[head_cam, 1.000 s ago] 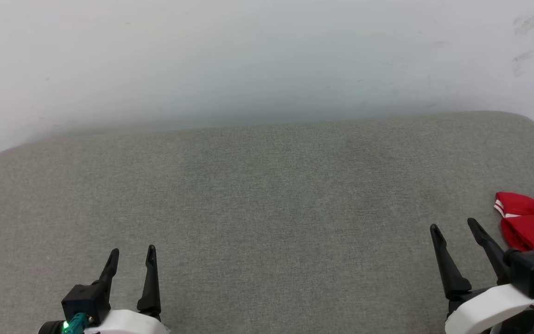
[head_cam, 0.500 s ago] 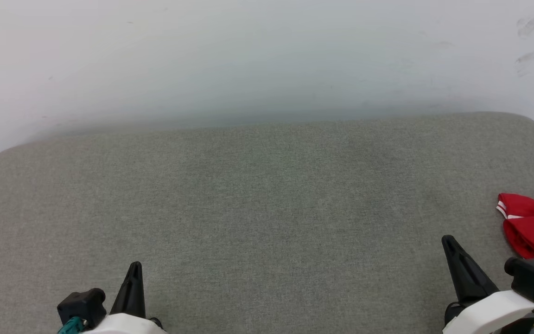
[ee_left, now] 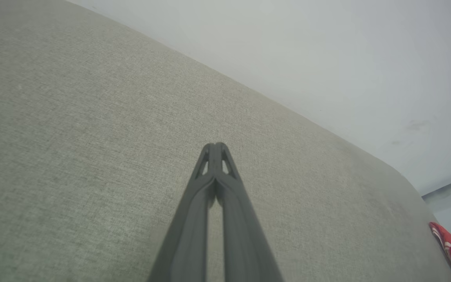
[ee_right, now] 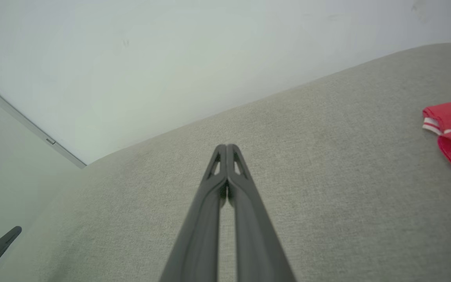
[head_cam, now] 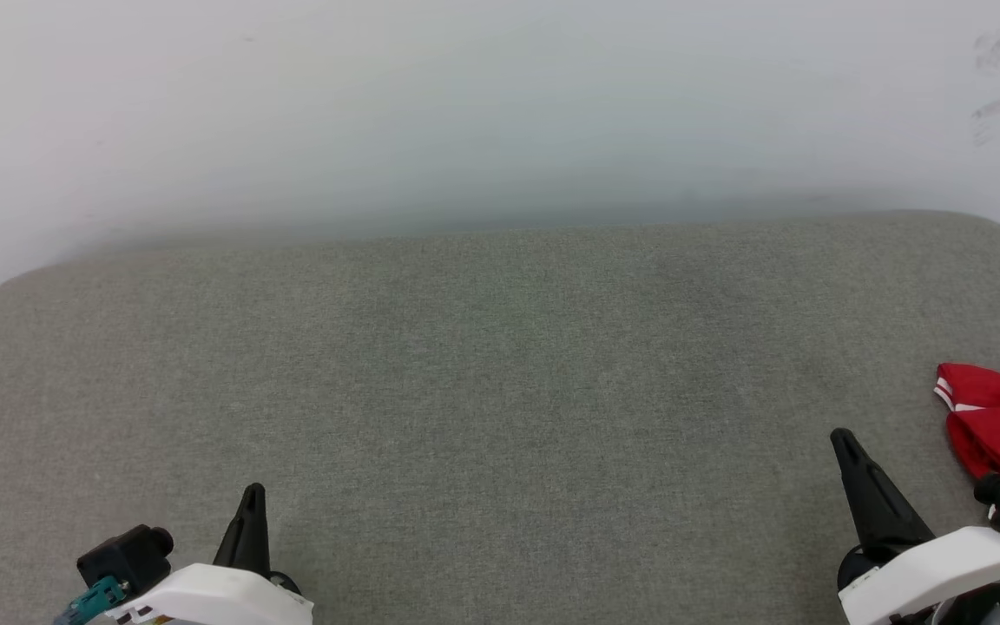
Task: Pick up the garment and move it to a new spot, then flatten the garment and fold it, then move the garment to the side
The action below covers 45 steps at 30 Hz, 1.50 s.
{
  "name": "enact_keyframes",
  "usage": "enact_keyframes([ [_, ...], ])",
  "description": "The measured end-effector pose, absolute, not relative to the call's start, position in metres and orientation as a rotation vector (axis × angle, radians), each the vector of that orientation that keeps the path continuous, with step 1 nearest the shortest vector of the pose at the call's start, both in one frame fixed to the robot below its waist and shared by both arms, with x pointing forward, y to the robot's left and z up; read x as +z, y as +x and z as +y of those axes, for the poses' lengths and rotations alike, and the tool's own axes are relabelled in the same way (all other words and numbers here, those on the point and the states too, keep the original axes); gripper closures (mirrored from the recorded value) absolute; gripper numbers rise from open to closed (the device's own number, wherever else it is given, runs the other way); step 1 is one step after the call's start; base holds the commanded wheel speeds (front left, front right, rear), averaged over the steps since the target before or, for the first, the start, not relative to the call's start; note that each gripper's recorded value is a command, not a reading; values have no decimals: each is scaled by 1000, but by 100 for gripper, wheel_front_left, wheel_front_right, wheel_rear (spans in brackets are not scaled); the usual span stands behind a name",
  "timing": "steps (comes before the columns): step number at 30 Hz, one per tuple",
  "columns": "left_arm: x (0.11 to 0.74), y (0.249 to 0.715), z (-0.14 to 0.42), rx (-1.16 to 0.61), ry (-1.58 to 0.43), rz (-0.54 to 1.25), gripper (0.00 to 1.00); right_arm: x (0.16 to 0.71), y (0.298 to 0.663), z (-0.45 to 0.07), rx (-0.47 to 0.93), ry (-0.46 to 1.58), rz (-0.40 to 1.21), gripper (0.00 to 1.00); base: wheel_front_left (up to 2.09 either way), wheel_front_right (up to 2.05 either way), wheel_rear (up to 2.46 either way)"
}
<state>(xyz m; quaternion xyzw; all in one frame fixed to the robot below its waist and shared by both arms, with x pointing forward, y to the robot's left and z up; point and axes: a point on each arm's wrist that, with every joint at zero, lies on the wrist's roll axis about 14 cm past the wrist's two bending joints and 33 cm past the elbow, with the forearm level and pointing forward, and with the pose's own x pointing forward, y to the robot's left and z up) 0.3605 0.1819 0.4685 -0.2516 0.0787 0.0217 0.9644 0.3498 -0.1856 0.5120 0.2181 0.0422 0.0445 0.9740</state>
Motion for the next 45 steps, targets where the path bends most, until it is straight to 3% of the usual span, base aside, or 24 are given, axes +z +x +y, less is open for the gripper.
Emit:
enact_keyframes([
  [45,481,378,187,58,-1097,147,100,507,369,-194,38,1057,56,100,0,0,0],
])
